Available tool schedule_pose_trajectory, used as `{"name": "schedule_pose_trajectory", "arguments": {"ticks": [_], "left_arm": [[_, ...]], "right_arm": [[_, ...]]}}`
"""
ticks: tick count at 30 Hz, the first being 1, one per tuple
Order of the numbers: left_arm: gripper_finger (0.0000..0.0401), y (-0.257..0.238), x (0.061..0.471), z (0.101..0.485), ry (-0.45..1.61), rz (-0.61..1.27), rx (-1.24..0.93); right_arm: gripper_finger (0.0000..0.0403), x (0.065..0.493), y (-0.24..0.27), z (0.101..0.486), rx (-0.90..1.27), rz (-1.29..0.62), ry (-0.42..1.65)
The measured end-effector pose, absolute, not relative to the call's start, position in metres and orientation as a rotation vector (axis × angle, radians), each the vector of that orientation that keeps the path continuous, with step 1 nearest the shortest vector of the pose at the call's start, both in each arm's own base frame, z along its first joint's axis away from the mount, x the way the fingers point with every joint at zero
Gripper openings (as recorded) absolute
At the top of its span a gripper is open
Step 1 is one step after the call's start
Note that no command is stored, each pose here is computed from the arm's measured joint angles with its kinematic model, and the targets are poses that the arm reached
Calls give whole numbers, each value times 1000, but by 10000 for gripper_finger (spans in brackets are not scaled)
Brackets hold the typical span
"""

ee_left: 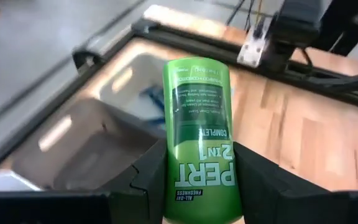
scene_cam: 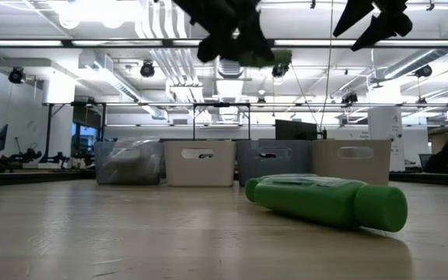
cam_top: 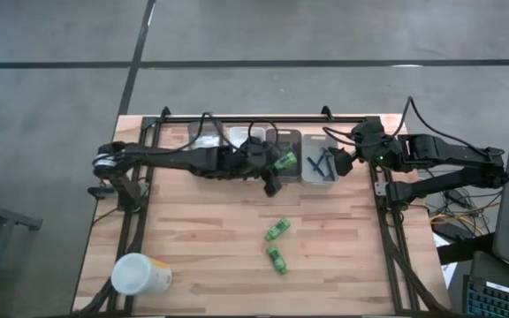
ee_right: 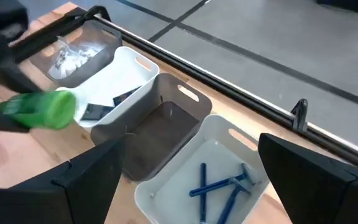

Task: Pick & Place Travel size toiletries
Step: Put the top shampoo into the right black bin

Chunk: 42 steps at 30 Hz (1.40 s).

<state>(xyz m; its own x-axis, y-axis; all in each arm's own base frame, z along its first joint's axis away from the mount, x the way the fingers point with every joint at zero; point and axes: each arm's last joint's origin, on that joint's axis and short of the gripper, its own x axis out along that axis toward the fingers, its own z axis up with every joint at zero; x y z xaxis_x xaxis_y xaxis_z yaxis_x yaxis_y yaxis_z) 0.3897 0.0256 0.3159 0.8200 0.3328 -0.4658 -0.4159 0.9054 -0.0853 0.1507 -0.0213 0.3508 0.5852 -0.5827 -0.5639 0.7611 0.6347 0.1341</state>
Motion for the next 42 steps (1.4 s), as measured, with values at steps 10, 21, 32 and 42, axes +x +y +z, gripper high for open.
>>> {"name": "schedule_pose_trajectory", "arguments": {"ticks": [10,21,32,42], "left_arm": [[153,24,385,323,463,446,-42],[151,22,384,327,457,424,38],[151,12,384,329,441,433,84],[151,12,384,330,440,442,86]], "right_arm": [[363,173,-19,349,705,-704,433],[364,231,-41,342,787,-359,448],[364,250,-58,331,872,-216,491],[352,266,-65,323,878,-191,499]]}}
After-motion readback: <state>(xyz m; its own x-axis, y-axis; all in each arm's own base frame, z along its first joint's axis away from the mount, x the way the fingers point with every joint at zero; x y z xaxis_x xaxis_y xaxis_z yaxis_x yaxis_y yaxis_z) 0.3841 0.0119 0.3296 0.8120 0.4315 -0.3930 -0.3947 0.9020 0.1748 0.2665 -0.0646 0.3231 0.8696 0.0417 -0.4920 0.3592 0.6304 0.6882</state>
